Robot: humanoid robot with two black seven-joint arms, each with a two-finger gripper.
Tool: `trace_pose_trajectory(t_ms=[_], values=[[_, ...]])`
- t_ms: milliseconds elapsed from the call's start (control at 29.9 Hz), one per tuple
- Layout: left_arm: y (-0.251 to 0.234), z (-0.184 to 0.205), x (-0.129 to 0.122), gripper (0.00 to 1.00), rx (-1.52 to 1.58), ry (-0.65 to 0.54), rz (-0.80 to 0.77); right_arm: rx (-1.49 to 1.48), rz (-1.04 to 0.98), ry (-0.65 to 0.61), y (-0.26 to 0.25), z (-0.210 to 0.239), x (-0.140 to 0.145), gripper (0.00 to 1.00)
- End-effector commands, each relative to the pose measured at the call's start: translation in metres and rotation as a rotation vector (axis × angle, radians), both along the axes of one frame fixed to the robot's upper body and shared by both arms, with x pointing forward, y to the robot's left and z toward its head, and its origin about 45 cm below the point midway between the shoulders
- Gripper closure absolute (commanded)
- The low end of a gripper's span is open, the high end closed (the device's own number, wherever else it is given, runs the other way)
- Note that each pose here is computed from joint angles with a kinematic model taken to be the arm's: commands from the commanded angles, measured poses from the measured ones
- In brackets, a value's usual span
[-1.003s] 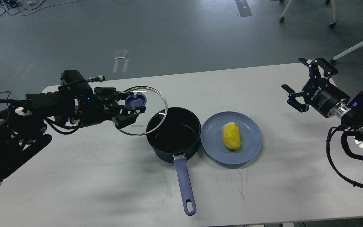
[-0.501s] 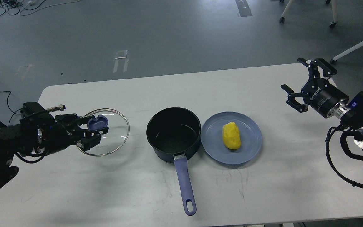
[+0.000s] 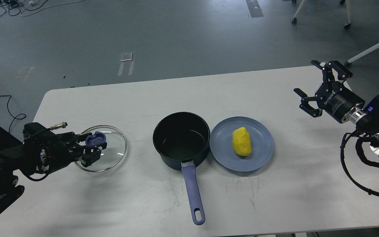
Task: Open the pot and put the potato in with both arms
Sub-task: 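Lift the glass lid off the pot and carry it away from the pot, then set the lid down on the table and raise the left gripper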
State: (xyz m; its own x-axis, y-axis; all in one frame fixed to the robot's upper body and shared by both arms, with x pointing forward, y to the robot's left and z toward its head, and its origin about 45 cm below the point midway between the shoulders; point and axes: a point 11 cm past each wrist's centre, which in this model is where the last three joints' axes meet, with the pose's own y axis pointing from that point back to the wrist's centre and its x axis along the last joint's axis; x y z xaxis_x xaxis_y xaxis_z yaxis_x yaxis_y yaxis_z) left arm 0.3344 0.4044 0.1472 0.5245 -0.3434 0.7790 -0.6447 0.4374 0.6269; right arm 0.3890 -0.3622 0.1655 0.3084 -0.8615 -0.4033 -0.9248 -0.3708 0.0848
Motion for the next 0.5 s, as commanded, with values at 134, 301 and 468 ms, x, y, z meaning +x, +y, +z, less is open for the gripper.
trace_pose_trajectory(t_ms=[134,301,468], values=[[0.0053,-0.0117,-0.0040,0.49,0.001,0.002,0.022,0.001,0.000,0.000,0.0004,-0.0002,0.0000,0.00],[0.0059,-0.0120,-0.0045,0.19,-0.029,0.006,0.050,0.001,0.000,0.000,0.0004,-0.0002,0.0000,0.00],[0.0060,-0.0061,-0.0020,0.02,-0.092,0.002,0.099,-0.005,-0.004,-0.005,-0.0032,0.0030,0.0009,0.00]])
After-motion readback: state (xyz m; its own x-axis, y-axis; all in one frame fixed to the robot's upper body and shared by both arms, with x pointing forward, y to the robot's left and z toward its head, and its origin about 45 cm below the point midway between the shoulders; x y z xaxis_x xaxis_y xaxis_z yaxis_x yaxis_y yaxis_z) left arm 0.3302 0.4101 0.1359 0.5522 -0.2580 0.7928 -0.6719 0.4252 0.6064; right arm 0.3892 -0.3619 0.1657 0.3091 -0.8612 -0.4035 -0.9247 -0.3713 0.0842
